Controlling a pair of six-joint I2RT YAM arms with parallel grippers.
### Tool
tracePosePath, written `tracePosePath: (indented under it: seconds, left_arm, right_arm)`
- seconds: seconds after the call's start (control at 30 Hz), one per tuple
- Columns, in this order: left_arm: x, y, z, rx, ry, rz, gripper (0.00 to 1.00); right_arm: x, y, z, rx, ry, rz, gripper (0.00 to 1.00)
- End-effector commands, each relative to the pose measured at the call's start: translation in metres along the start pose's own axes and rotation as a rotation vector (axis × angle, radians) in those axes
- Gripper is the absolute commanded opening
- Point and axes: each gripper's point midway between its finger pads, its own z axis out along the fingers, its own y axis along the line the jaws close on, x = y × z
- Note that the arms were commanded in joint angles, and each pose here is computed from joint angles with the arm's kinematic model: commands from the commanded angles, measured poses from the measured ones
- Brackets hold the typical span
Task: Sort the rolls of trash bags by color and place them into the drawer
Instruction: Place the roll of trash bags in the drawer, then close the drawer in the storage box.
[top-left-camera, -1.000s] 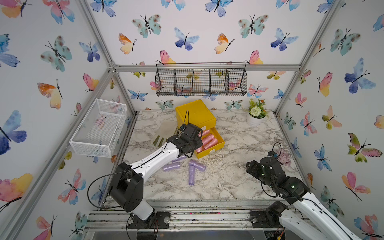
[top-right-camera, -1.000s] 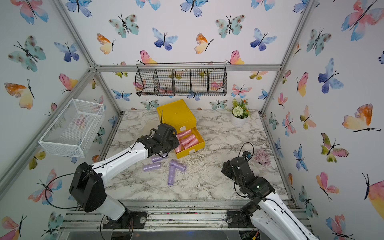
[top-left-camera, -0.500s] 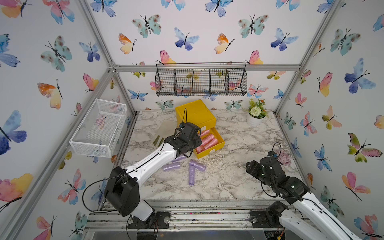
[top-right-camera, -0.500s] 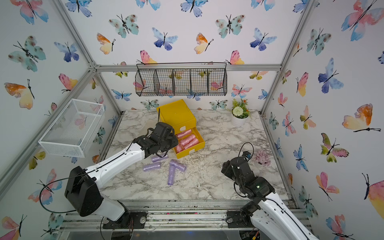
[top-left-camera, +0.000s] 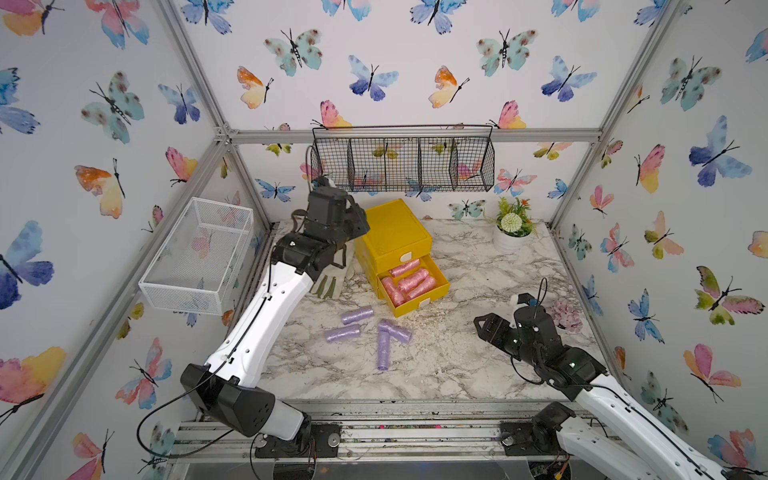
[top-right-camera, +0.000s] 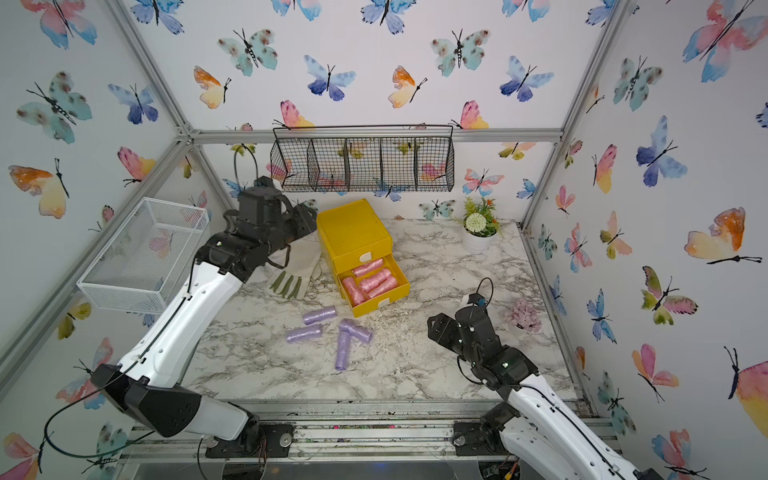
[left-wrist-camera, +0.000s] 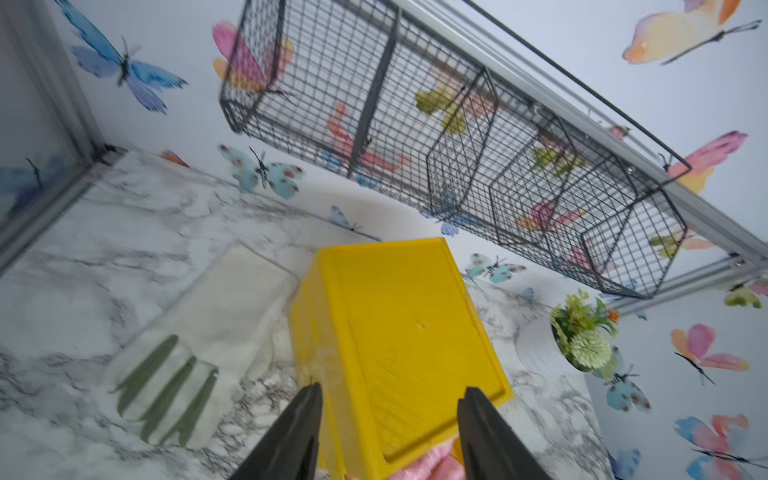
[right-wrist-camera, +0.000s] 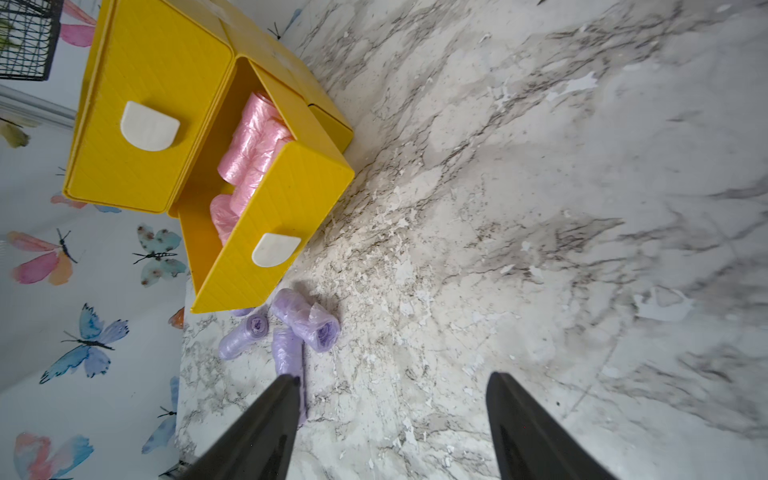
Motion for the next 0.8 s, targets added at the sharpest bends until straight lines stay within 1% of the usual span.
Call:
tracePosePath:
  seconds: [0.0,0.13,0.3,0.43,0.47,0.5,0.77]
  left_arm:
    - [0.028,0.015,0.045,0.008,0.188,0.126,0.60]
    - [0.027,0.014,0.078,0.054,0.225,0.162,0.64]
    - [0.039,0.021,0.113,0.074,0.282,0.192,0.68]
    - [0.048,0.029,0.132,0.078,0.309,0.195,0.69]
    - [0.046,0.030,0.132,0.075,0.305,0.200,0.69]
    - [0.055,0.038,0.143,0.052,0.327,0.204,0.69]
    - [0.066,0.055,0.168,0.001,0.353,0.224,0.68]
  right_arm:
    - [-0.001,0.031,0.008,-0.159,0.016,0.015,0.76]
    - [-0.003,0.043,0.019,-0.195,0.033,0.018,0.75]
    - [-0.001,0.049,0.030,-0.210,0.059,0.022,0.76]
    - [0.003,0.048,0.038,-0.216,0.073,0.041,0.76]
    - [0.005,0.047,0.039,-0.220,0.080,0.045,0.76]
    - [0.006,0.047,0.041,-0.224,0.083,0.052,0.76]
    - [0.007,0.046,0.051,-0.224,0.084,0.076,0.77]
